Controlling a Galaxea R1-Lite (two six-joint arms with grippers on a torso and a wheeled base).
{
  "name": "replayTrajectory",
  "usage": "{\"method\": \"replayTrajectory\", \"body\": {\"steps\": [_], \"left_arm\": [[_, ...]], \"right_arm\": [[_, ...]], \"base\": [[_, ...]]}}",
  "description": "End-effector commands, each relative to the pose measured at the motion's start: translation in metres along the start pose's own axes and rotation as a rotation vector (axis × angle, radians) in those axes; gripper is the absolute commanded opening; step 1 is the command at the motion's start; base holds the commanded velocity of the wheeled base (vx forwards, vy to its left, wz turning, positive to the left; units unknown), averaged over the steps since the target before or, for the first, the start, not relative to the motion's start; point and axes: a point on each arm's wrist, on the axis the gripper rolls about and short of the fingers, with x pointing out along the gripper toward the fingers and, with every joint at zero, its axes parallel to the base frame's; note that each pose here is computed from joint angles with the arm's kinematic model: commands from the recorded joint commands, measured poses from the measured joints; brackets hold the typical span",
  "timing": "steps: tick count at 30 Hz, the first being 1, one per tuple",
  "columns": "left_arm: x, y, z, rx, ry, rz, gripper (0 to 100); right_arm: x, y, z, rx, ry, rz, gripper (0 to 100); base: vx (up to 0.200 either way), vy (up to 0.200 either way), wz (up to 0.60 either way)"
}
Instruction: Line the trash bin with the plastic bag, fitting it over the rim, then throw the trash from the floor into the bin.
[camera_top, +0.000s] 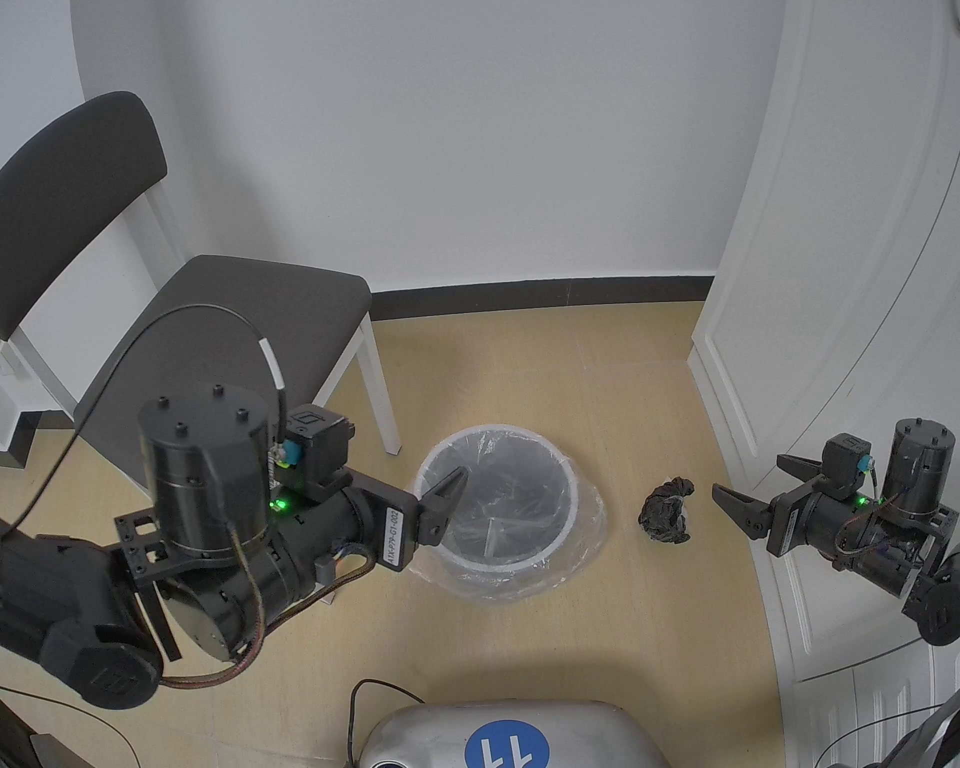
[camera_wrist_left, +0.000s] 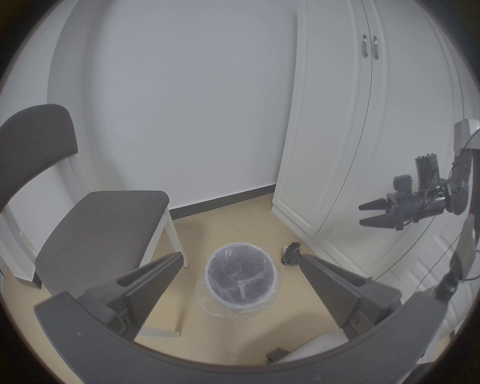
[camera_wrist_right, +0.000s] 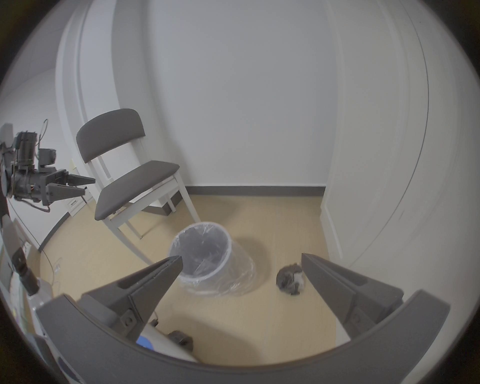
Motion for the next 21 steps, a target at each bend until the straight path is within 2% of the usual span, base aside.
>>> {"method": "replayTrajectory", "body": {"steps": [1, 4, 11, 16, 21], "left_arm": [[-0.081, 0.017, 0.027, -0.175, -0.055, -0.055, 100], [-0.082, 0.018, 0.020, -0.187, -0.040, -0.051, 100], [-0.090, 0.015, 0.027, -0.227, -0.160, -0.088, 100], [-0.088, 0.022, 0.025, -0.160, -0.124, -0.045, 100], [-0.089, 0.026, 0.029, -0.132, -0.138, -0.023, 100]], "right_arm": [[-0.091, 0.022, 0.096, 0.184, 0.072, 0.020, 100], [-0.095, 0.022, 0.099, 0.182, 0.063, 0.011, 100], [-0.088, 0.021, 0.095, 0.180, 0.094, -0.007, 100], [-0.082, 0.021, 0.084, 0.175, 0.142, -0.018, 100], [-0.076, 0.022, 0.081, 0.178, 0.167, -0.011, 100]], "base": [[0.000, 0.000, 0.00], [0.000, 0.000, 0.00], [0.000, 0.000, 0.00], [0.000, 0.000, 0.00], [0.000, 0.000, 0.00]]}}
